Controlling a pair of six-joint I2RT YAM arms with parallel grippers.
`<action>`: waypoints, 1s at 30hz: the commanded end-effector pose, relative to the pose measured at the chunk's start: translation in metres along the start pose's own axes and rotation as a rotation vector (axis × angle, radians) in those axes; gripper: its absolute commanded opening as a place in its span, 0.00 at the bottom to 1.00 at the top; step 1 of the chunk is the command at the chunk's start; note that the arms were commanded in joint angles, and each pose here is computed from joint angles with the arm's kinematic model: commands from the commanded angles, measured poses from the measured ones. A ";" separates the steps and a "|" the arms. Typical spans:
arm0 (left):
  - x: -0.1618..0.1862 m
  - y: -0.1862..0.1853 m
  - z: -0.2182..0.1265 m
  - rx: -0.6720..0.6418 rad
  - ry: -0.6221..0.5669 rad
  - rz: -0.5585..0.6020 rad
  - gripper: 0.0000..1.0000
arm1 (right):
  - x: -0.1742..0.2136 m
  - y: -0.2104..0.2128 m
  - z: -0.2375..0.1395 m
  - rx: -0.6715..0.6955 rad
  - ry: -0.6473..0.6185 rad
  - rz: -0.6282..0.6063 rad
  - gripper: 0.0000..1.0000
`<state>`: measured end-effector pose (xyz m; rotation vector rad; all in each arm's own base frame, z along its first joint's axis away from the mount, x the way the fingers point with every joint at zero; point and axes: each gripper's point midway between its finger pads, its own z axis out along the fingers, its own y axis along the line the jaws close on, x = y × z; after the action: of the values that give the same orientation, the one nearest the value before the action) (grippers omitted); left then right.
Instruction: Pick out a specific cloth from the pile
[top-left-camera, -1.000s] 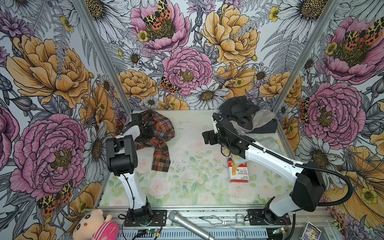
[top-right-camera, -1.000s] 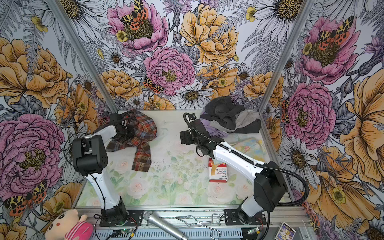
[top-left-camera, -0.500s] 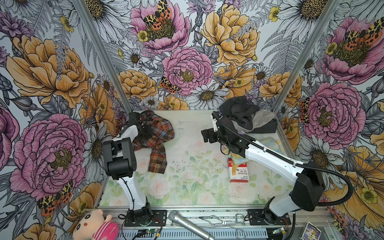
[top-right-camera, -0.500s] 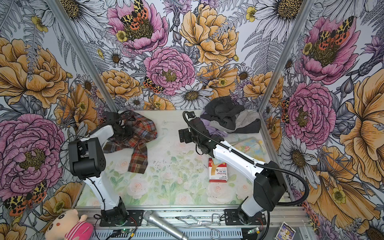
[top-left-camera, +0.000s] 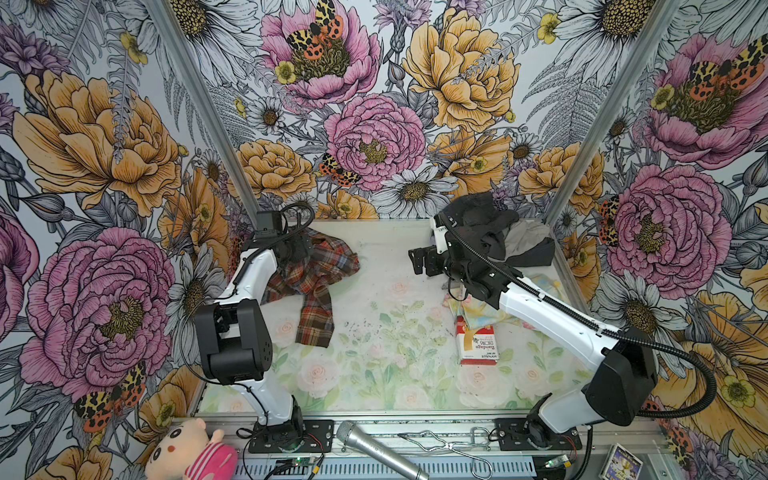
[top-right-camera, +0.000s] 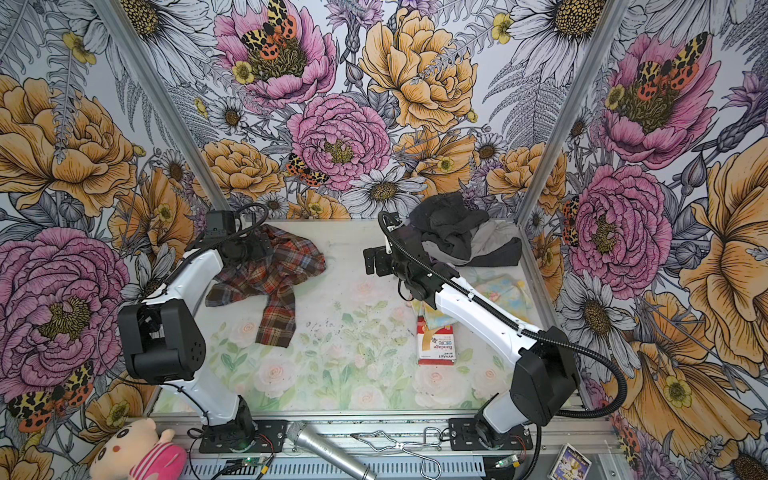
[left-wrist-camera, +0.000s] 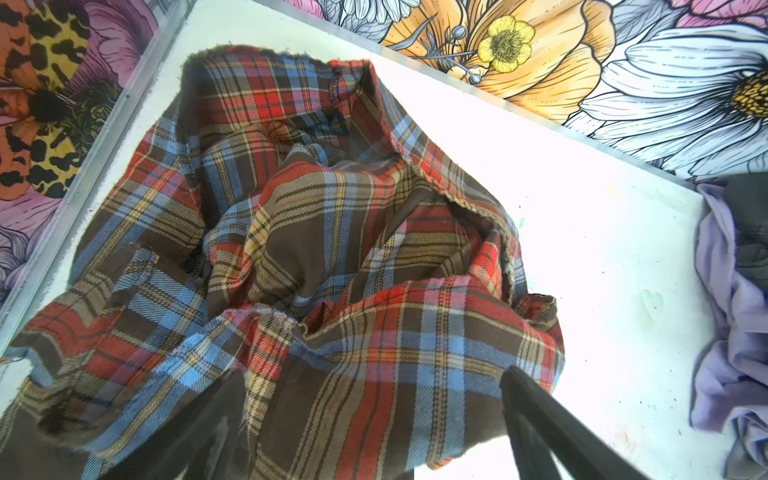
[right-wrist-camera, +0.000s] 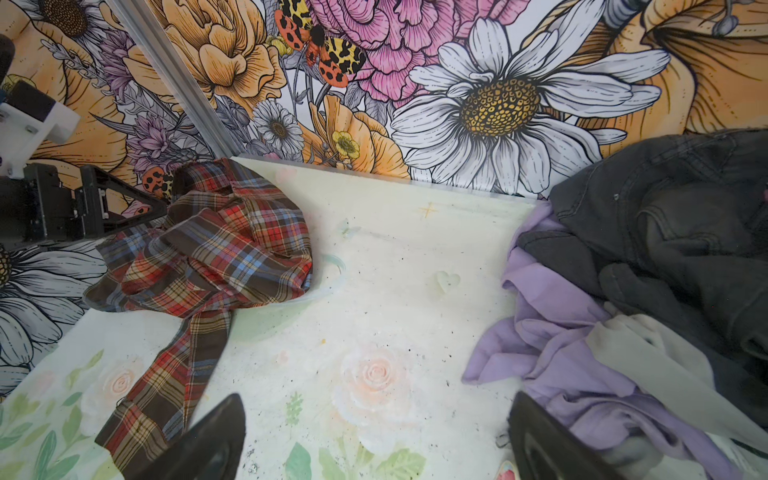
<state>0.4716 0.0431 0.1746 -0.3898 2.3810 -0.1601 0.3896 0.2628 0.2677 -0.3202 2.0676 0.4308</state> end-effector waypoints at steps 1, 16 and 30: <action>0.001 -0.001 -0.006 -0.013 -0.015 0.026 0.98 | -0.030 0.003 -0.017 -0.026 -0.082 0.004 0.99; -0.011 -0.061 -0.053 0.231 -0.250 0.113 0.99 | -0.044 -0.050 -0.055 0.094 -0.148 -0.022 0.99; -0.015 -0.051 -0.128 0.185 -0.574 0.093 0.99 | -0.020 -0.127 -0.108 0.366 -0.183 -0.067 1.00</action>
<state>0.4161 -0.0156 0.2749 -0.1412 1.8853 -0.2465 0.3696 0.1221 0.3161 -0.1459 1.9079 0.1198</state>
